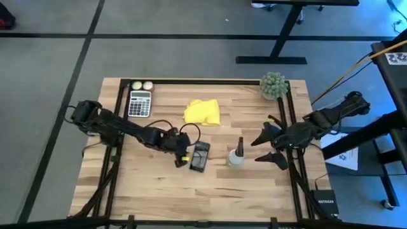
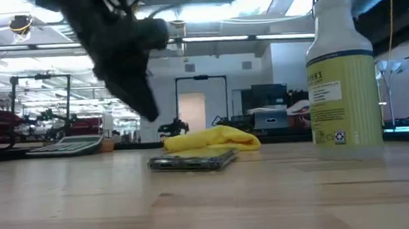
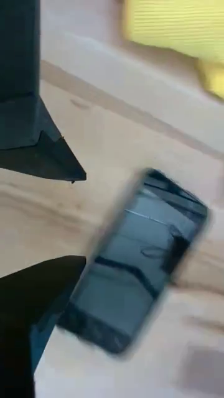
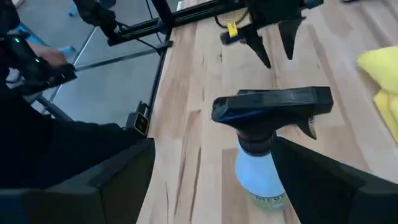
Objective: Apply microfiber cloth
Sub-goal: Wipe the front of the black cellphone with a yellow microfiber towel
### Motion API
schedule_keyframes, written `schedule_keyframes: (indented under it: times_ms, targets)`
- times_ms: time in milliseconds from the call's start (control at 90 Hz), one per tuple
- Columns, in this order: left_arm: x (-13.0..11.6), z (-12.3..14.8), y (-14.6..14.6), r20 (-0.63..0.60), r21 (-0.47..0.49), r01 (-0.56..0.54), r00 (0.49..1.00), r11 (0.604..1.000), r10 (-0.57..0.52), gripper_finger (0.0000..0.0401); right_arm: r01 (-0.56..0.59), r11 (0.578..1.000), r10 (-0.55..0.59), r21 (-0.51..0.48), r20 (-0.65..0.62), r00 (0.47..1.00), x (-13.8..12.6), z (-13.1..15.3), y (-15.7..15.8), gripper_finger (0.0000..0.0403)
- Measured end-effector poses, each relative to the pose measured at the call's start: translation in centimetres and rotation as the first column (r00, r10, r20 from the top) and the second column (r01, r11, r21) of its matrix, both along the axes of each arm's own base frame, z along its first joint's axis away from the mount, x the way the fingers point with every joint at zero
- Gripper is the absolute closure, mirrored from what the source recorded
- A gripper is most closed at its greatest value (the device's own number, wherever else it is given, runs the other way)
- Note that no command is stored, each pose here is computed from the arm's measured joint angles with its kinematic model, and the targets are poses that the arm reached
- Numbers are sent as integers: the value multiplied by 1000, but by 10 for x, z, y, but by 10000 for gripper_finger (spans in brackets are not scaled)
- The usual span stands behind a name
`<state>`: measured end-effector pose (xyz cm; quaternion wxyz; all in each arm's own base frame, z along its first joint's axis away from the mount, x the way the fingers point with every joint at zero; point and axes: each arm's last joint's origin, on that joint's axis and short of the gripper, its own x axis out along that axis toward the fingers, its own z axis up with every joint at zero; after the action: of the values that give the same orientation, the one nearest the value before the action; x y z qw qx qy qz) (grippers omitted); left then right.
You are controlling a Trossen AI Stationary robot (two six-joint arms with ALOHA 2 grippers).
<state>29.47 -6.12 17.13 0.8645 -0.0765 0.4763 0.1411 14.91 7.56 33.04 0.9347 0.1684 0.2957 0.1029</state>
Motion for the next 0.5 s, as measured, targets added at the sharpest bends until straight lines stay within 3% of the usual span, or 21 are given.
schedule_keyframes:
  times_ms: [222, 500]
  targets:
    - [-5, -31, -16, -3, -58, 48, 999, 997, -48, 210, 10, 1000, -10, -2, -25, 1000, 5, -4, 2, 95]
    - [12, -46, -47, 105, -91, 118, 989, 989, -108, 210, 71, 993, -74, -94, -26, 997, 13, -10, 4, 95]
